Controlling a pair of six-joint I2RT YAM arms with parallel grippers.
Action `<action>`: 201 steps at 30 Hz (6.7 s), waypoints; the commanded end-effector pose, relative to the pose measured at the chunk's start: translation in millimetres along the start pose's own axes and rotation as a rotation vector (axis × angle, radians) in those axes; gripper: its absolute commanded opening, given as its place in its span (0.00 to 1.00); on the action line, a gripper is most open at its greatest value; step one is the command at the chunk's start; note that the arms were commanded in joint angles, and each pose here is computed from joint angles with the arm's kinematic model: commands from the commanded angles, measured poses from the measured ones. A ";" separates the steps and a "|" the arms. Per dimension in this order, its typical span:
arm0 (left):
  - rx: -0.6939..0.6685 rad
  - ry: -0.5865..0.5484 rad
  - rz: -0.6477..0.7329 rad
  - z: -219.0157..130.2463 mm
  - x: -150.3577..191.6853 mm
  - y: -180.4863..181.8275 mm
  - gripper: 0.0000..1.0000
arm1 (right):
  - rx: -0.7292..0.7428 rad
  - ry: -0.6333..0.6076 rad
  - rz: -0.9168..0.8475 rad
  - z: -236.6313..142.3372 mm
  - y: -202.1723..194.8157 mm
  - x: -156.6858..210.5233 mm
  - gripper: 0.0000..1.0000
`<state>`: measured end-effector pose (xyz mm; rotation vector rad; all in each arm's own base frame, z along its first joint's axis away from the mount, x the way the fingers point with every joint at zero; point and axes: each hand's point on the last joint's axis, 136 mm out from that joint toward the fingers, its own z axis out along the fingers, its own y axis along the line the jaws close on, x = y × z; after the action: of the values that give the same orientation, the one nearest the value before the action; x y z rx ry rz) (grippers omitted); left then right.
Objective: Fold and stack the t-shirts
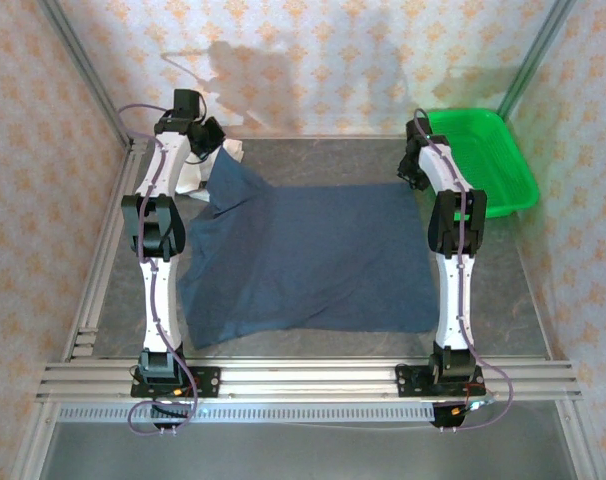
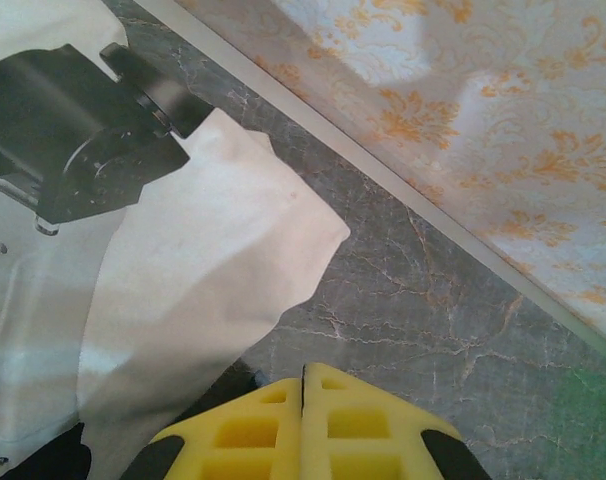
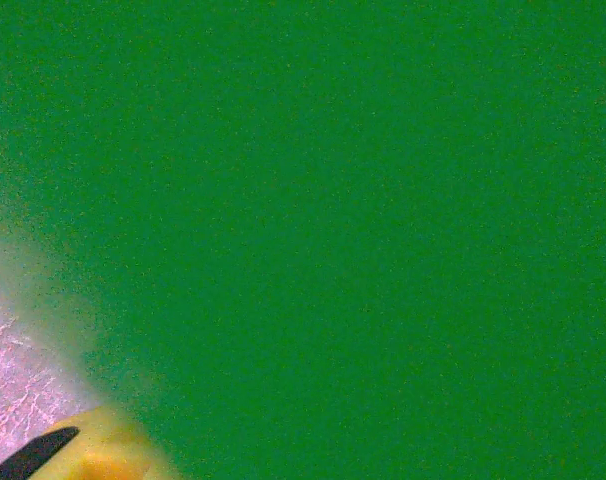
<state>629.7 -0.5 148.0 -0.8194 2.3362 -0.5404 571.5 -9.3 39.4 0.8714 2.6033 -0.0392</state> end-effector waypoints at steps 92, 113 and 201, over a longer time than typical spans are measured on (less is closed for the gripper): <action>-0.003 -0.036 0.253 -202.5 92.6 28.9 0.00 | -0.059 -0.035 -0.066 -103.9 -75.7 67.3 0.00; -0.144 0.012 0.174 -216.7 143.6 95.4 0.00 | -0.009 0.041 -0.006 -94.1 -118.7 125.9 0.00; -0.205 0.385 0.437 -157.4 259.5 100.5 0.59 | -0.801 0.077 -0.349 -227.2 -20.0 208.4 0.92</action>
<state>330.1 -70.2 114.6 -0.3873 2.7589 -0.3183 335.7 108.4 151.5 0.2782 2.5074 0.7681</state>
